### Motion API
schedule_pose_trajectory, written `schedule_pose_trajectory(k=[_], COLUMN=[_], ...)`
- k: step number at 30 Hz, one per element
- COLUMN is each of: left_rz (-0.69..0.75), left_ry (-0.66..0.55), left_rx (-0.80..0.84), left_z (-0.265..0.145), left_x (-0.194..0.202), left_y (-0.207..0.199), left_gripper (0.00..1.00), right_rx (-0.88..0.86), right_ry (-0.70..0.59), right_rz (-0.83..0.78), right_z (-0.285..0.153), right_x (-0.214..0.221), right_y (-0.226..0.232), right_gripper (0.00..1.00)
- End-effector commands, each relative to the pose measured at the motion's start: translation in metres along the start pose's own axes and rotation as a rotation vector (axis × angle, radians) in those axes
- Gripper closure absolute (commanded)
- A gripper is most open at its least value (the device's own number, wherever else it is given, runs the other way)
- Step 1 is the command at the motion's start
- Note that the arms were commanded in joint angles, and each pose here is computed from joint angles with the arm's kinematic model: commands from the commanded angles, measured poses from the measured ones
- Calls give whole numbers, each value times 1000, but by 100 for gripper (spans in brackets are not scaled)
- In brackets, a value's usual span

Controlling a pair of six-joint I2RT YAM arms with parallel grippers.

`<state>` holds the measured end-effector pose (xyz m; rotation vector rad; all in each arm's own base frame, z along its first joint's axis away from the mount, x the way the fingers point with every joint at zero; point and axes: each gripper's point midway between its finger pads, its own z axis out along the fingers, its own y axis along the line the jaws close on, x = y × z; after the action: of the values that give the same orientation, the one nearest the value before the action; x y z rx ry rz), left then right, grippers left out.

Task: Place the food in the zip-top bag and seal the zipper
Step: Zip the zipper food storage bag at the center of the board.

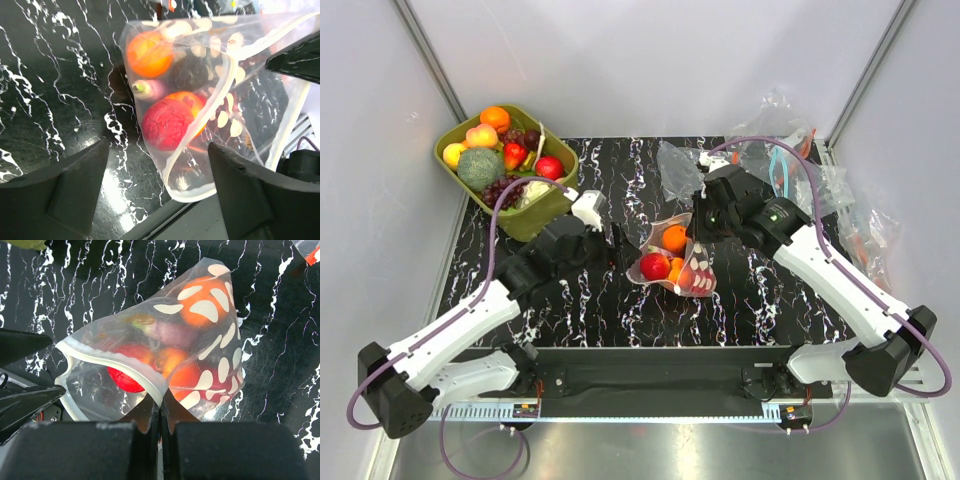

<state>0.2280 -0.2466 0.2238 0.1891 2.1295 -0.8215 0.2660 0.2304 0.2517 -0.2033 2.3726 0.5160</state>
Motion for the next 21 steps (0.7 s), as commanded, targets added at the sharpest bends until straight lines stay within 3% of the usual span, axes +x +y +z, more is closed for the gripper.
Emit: schedule_pose_trajectory(k=[1, 4, 6, 7, 10, 13, 21], left_rz=[23, 30, 43, 49, 56, 60, 41], left_ry=[-8, 5, 18, 21, 22, -19, -30], left_rx=[56, 67, 57, 55, 70, 103, 157], left_z=[6, 8, 13, 14, 15, 6, -17], left_x=[0, 5, 8, 8, 2, -17, -42], left_y=[-9, -10, -7, -6, -13, -26, -49], left_gripper=[21, 32, 45, 63, 92, 100, 100], right_rx=[-49, -49, -62, -69, -115, -169, -262], right_ry=[-50, -44, -39, -34, -2, 34, 68], right_rz=[1, 7, 10, 8, 6, -2, -111], right_z=[-2, 0, 1, 5, 10, 15, 10], right_x=[-19, -19, -19, -18, -16, -13, -7], right_y=[13, 14, 16, 18, 28, 42, 98], right_gripper=[100, 100, 100, 100, 100, 100, 100])
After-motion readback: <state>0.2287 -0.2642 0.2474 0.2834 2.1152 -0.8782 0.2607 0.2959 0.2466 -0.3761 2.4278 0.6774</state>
